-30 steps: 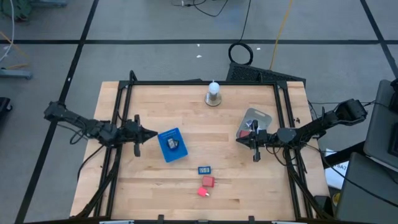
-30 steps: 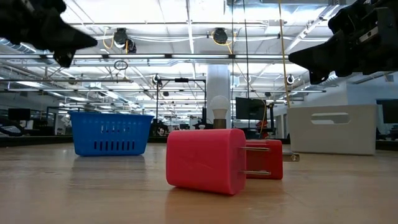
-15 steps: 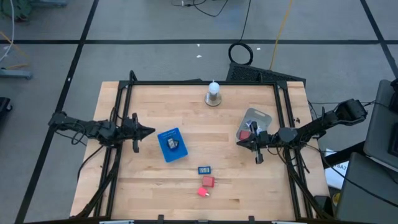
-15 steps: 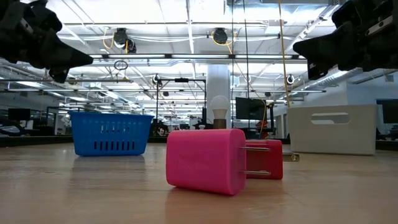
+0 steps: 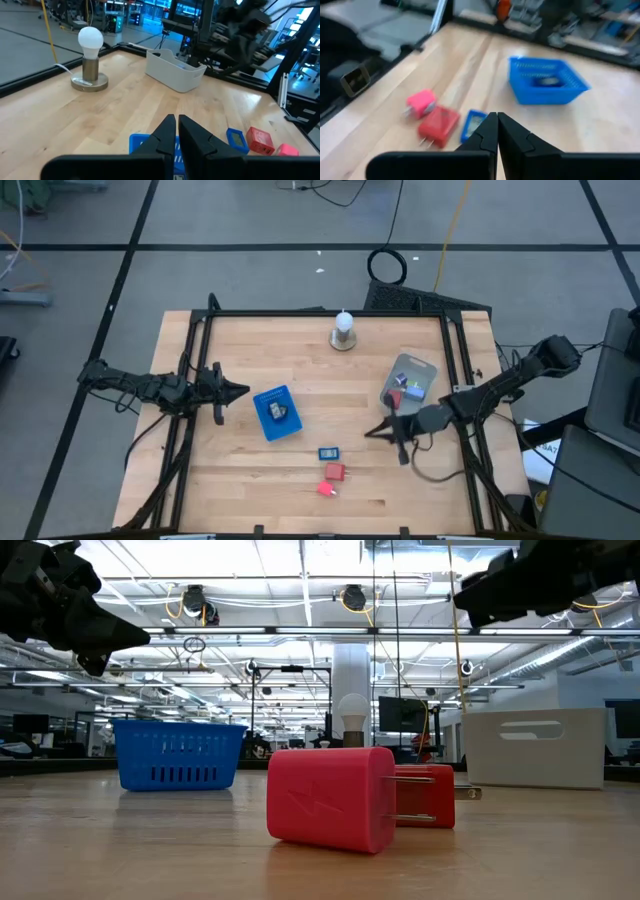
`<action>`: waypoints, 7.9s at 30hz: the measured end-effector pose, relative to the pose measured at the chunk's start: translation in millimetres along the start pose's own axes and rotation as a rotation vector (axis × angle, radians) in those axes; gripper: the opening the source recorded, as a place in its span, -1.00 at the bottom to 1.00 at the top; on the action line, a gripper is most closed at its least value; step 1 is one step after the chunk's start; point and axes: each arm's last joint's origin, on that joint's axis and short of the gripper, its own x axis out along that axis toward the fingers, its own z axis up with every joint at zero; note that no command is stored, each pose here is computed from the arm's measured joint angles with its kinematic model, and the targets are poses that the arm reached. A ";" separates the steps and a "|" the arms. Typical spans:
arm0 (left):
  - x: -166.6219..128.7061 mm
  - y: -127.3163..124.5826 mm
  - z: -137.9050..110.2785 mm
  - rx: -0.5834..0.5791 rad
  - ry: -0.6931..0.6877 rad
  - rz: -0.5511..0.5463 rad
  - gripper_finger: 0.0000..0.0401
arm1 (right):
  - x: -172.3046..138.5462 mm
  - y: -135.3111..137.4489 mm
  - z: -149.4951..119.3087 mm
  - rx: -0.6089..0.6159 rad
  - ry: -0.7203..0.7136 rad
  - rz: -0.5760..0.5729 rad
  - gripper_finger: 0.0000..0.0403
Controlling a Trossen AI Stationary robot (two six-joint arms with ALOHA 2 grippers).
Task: Pick & Place Office items
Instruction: Put the red charger adapter into the gray bin, then put the light blue digital timer into the blue bin
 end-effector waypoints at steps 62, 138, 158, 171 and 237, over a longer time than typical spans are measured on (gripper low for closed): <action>-0.2 -0.6 -5.2 -0.066 0.069 -0.054 -0.89 | 152.6 71.1 -21.1 0.295 0.592 -0.076 0.48; -0.5 1.2 -8.9 -0.034 0.100 -0.022 -0.89 | -78.3 -78.8 1.2 0.436 0.567 -0.598 0.01; -0.5 1.2 -9.0 -0.015 0.101 -0.024 -0.89 | -55.4 -85.9 -53.1 0.499 0.914 -0.547 0.01; -0.5 1.2 -9.1 -0.021 0.103 -0.025 -0.89 | -65.8 -86.6 -30.4 0.508 0.665 -0.521 0.84; 225.6 -134.0 20.1 0.120 0.696 -0.024 -0.56 | -103.7 -40.8 -65.9 0.213 -0.350 -0.258 -1.00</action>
